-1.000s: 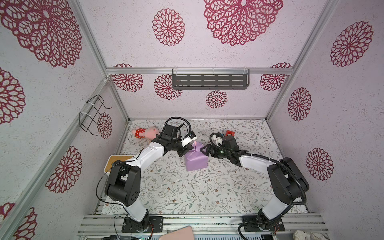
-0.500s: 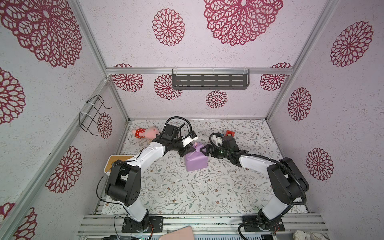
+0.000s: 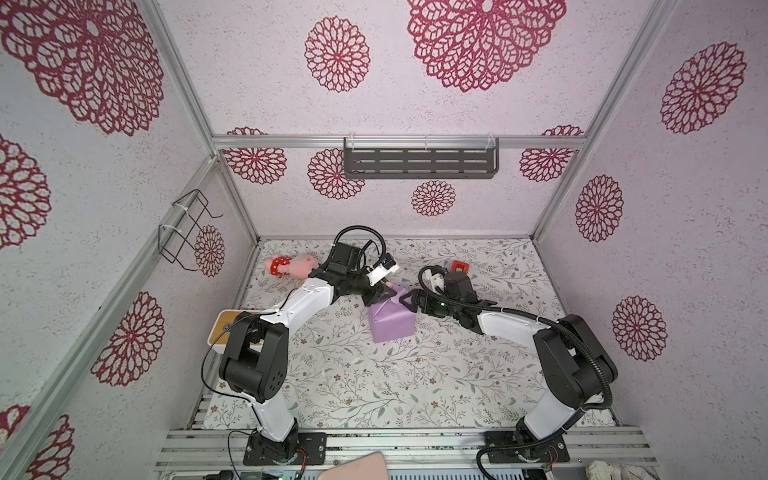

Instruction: Wrap the gift box in paper

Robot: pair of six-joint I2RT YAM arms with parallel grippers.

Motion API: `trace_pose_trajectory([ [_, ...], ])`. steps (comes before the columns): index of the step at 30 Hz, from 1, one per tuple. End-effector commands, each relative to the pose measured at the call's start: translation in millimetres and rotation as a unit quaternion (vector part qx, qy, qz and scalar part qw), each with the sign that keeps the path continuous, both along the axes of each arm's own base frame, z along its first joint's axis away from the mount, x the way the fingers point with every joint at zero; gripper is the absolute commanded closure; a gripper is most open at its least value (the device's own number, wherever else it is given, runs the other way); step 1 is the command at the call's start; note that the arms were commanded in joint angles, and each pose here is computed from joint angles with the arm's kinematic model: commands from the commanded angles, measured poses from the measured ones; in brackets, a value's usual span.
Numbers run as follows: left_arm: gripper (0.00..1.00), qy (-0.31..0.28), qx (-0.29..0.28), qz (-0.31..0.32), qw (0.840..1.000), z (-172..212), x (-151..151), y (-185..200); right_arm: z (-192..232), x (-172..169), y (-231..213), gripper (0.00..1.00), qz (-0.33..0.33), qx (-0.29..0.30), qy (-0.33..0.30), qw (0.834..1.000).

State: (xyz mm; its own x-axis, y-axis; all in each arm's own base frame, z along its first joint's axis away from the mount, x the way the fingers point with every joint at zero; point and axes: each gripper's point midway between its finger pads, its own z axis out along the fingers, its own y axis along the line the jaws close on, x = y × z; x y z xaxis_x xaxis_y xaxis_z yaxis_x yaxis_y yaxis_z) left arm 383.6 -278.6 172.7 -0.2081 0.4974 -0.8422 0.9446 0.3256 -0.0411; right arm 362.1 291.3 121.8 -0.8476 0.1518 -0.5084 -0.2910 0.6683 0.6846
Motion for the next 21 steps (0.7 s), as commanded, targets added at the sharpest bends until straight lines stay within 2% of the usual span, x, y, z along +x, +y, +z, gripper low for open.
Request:
trace_pose_trajectory([
  [1,0.67,-0.016,-0.03,-0.007,0.999,18,0,-8,-13,-1,-1,0.03,-0.005,-0.018,0.017,1.0],
  [8,0.73,-0.015,-0.025,0.003,1.0,18,-1,-8,-13,-1,-1,0.03,-0.005,-0.017,0.017,1.0],
  [17,0.97,-0.028,-0.007,0.005,1.0,17,-13,-9,-18,-1,-1,0.03,-0.014,-0.012,0.027,0.999],
  [21,1.0,-0.03,-0.008,0.01,0.999,17,-21,-11,-16,-1,-4,0.03,-0.024,-0.01,0.025,0.999],
])
